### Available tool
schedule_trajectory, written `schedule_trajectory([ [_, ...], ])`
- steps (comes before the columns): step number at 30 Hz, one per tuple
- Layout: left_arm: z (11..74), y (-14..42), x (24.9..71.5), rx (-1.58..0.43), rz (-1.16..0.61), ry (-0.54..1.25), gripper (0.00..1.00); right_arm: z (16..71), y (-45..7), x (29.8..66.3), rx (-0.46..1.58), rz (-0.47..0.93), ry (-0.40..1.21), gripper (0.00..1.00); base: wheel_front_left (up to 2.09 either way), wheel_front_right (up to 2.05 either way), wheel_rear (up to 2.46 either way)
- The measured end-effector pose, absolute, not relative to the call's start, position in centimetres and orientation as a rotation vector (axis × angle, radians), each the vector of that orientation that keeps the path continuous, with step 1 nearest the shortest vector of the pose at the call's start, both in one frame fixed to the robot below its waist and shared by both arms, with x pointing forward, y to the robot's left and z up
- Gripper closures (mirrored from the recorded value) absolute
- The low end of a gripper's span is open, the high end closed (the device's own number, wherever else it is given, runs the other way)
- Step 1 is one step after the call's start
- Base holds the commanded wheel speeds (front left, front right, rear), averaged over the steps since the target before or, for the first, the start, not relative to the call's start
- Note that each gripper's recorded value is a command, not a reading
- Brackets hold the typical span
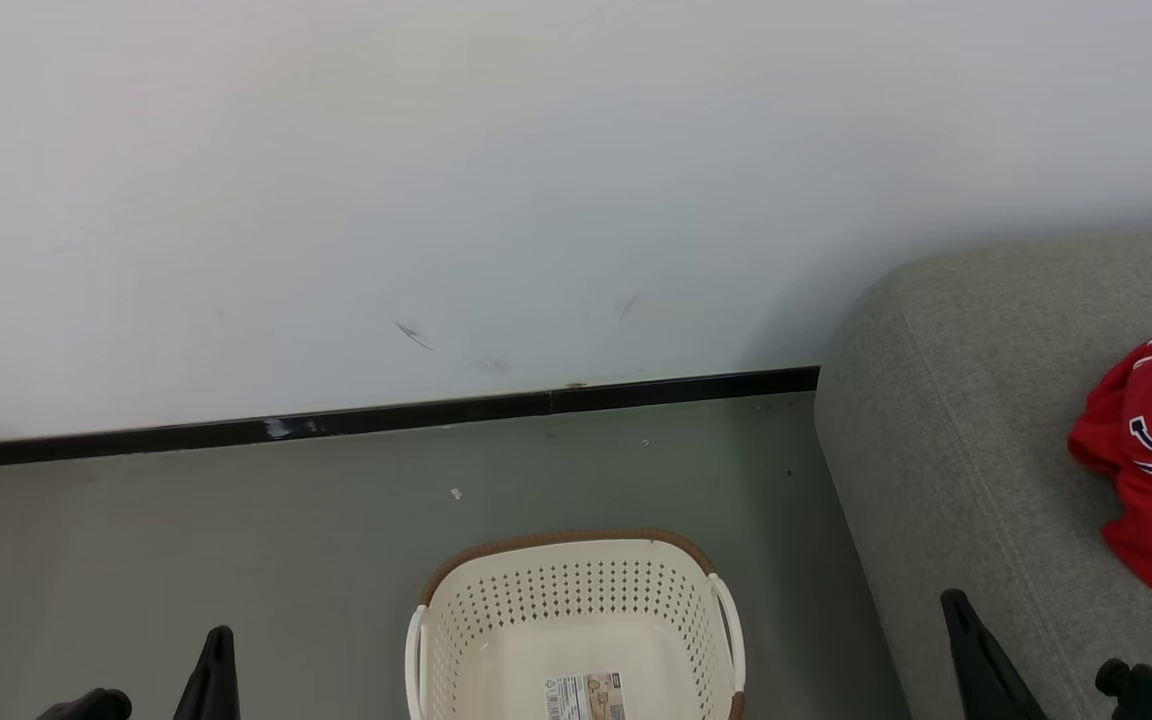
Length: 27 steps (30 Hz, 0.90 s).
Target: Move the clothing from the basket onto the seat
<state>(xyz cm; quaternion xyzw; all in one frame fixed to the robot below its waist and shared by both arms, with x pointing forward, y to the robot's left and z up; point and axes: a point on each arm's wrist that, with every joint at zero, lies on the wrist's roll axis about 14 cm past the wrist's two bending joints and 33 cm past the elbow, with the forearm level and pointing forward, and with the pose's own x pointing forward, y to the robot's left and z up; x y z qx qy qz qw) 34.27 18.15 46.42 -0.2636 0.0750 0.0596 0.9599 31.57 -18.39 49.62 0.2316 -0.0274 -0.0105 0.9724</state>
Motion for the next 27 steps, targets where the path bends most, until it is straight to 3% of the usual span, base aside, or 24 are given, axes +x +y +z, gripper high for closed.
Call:
schedule_trajectory([
  [27, 46.1, 18.4, 35.0, -0.89, 0.137, 0.197, 1.0, 48.8, -19.5, 33.6, 0.845, -0.058, -0.006, 1.0, 0.0, 0.0, 0.0],
])
